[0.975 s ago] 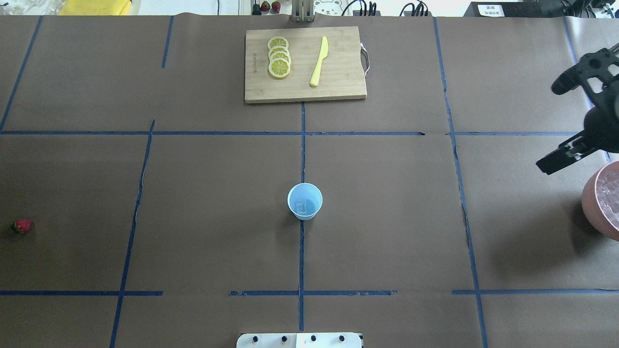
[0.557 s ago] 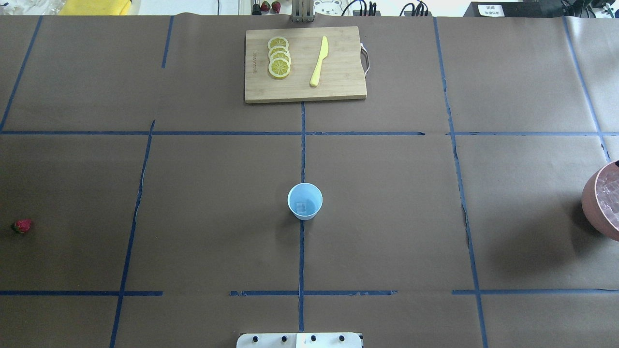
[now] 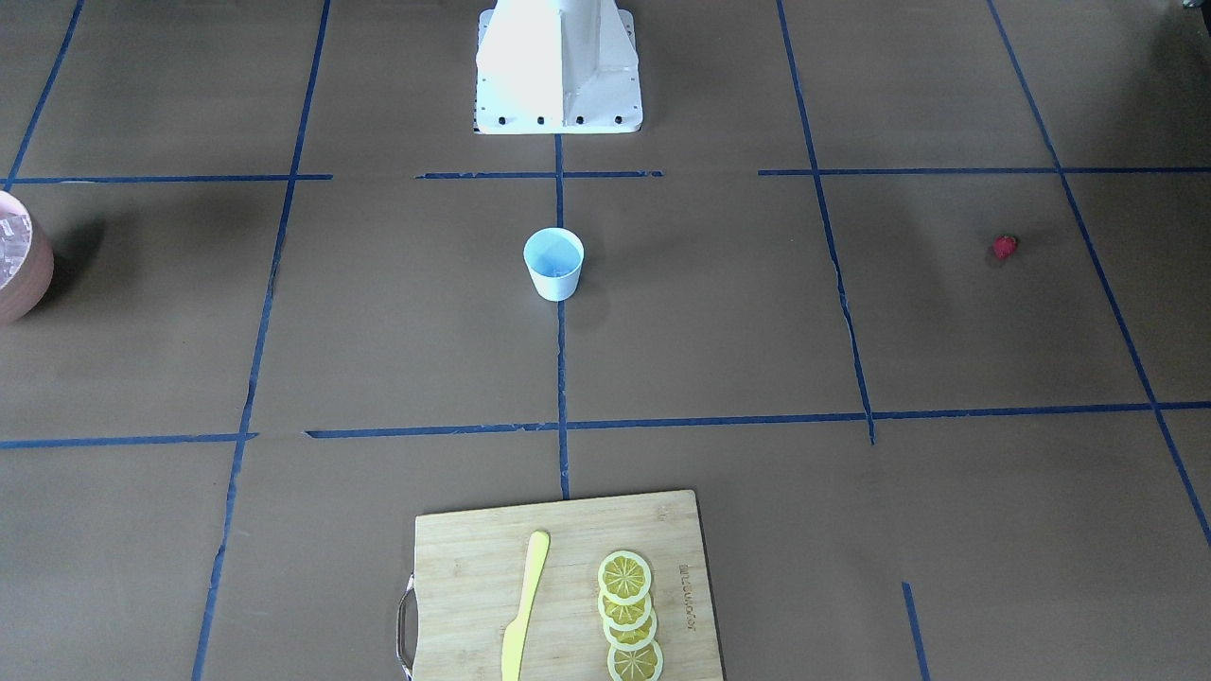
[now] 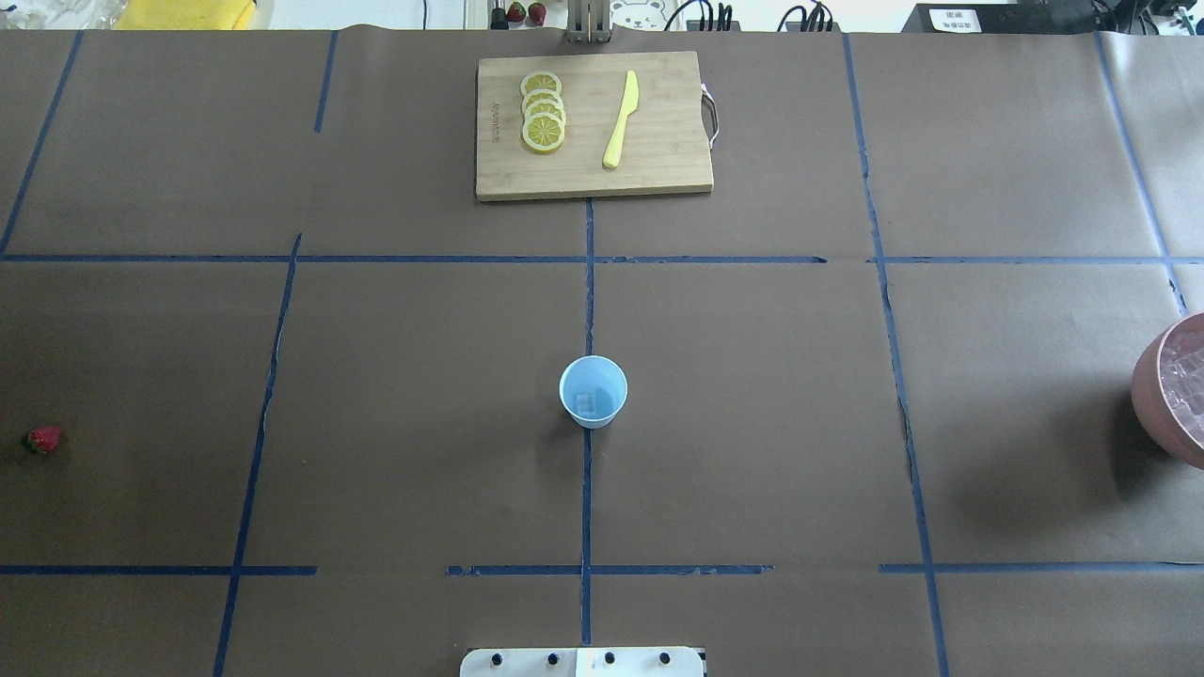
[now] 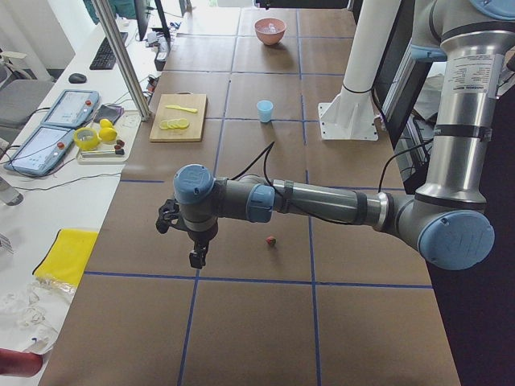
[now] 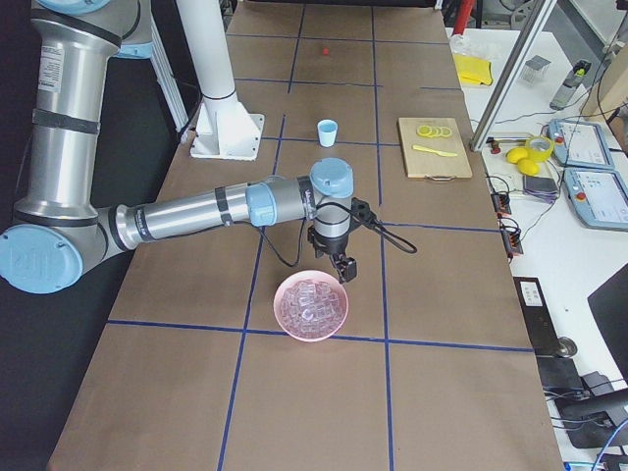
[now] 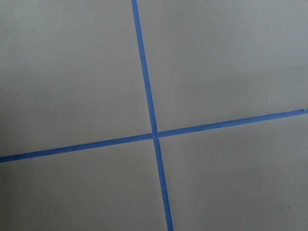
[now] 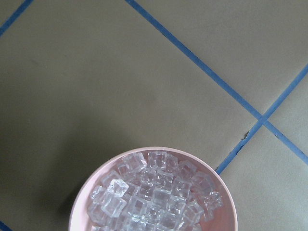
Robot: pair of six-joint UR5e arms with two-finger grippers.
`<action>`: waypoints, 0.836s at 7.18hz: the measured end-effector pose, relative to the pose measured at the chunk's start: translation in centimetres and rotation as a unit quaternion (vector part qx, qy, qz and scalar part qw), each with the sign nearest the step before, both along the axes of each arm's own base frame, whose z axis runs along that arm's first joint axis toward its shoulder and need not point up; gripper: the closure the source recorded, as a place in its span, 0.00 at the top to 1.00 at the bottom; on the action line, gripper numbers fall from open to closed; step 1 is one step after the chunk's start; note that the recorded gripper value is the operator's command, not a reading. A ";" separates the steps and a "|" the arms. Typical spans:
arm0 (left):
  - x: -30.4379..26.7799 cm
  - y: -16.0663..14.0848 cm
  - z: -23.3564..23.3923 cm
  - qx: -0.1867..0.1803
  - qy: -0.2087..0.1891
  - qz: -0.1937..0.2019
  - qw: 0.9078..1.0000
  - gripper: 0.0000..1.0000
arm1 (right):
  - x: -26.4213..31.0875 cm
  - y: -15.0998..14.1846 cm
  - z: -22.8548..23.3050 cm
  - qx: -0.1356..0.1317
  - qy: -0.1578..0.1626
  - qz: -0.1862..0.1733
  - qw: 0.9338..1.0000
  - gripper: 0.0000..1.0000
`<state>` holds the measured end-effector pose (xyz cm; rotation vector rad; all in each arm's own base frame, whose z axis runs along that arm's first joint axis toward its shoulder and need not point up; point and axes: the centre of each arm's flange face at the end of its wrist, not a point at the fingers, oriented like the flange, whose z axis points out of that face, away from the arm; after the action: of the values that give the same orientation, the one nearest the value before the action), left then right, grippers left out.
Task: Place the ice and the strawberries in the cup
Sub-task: 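Lower the right gripper into the ice cubes in the bowl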
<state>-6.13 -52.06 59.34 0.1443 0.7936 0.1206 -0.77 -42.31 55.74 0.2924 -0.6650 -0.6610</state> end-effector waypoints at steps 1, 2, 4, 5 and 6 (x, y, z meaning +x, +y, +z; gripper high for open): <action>0.0 0.3 -0.1 0.001 0.000 0.000 1.000 1.00 | 0.0 -0.1 1.3 0.000 -0.001 -0.001 1.000 0.89; 0.0 0.4 -0.1 0.001 0.001 0.000 1.000 1.00 | 0.0 -0.2 2.2 -0.004 -0.001 0.000 1.000 0.87; 0.1 0.5 -0.1 0.000 0.001 0.001 1.000 1.00 | -0.1 -0.2 3.7 -0.016 0.002 -0.002 1.000 0.78; 0.1 0.5 -0.1 -0.001 0.001 0.001 1.000 1.00 | -0.2 -0.1 4.4 -0.020 0.004 -0.006 1.000 0.77; 0.1 0.5 0.0 -0.001 0.001 0.001 1.000 1.00 | -0.6 0.1 4.9 -0.025 0.005 -0.012 1.000 0.77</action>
<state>-5.99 -51.55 59.30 0.1412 0.7952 0.1219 -1.38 -42.23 60.61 0.2340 -0.6750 -0.6676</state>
